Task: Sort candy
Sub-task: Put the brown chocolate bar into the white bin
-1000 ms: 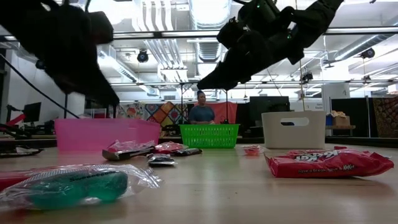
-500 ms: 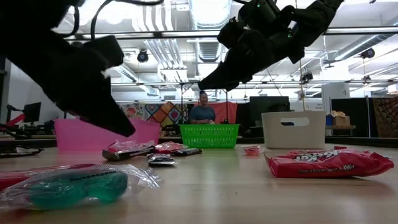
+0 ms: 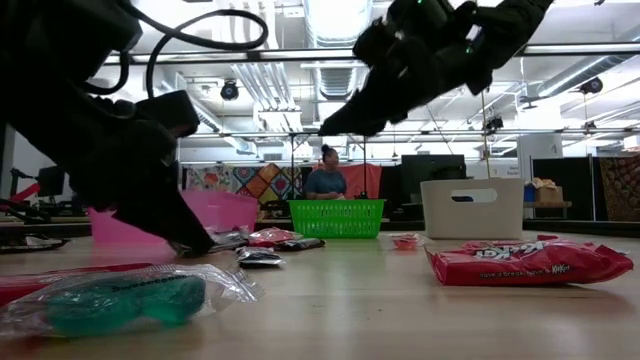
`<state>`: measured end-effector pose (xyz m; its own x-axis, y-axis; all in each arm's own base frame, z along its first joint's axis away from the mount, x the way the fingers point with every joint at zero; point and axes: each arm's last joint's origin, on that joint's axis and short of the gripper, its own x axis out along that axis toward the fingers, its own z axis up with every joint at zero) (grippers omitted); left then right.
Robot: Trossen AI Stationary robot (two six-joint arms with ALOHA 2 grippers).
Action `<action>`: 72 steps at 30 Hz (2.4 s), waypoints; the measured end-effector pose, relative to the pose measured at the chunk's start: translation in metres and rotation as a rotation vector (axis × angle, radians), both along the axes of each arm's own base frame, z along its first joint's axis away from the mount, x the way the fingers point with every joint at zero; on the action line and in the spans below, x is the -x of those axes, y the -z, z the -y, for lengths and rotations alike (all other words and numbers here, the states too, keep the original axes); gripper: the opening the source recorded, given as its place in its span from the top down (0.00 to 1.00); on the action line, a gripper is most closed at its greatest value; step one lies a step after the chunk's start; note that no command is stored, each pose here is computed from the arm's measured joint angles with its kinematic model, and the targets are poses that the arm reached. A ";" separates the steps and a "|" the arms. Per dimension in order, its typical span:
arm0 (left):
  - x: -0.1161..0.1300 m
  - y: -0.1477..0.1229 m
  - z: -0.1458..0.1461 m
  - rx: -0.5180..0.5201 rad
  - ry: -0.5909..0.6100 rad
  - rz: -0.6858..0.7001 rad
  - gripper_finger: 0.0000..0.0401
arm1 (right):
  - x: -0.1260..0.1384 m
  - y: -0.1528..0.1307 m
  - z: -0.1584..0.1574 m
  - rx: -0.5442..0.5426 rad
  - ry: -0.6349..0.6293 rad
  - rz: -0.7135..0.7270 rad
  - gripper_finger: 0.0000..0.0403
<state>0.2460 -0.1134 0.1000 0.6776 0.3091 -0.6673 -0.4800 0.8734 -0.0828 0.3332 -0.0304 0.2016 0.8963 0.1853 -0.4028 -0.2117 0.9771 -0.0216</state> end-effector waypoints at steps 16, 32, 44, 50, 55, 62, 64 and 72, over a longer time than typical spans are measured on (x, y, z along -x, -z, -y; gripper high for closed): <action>0.004 -0.012 -0.001 -0.002 0.055 0.016 0.97 | 0.028 -0.039 0.001 0.032 -0.020 0.055 0.70; -0.001 -0.075 -0.018 -0.278 0.167 0.133 0.99 | -0.010 0.016 -0.011 -0.072 -0.057 0.031 0.65; -0.020 -0.081 -0.024 -0.349 0.173 0.112 0.99 | -0.042 0.021 -0.008 -0.081 -0.064 0.060 0.49; -0.022 -0.081 -0.025 -0.357 0.169 0.107 0.99 | -0.046 0.019 -0.009 -0.077 -0.090 0.076 0.57; -0.023 -0.081 -0.026 -0.367 0.155 0.118 0.97 | -0.046 0.020 -0.009 -0.076 -0.090 0.070 0.79; -0.024 -0.081 -0.027 -0.370 0.137 0.122 0.92 | -0.046 0.020 -0.008 -0.049 -0.102 0.076 0.95; -0.024 -0.081 -0.027 -0.369 0.132 0.124 0.91 | -0.047 0.020 -0.006 -0.050 -0.102 0.059 0.95; -0.018 -0.090 -0.032 -0.419 0.075 0.126 0.76 | -0.040 0.007 0.003 -0.039 -0.073 -0.030 0.96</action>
<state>0.2644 -0.0813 0.1902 0.7765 0.4825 -0.4052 -0.4230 0.8758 0.2323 0.3734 -0.0333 0.1941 0.8674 0.2656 -0.4208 -0.2820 0.9591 0.0241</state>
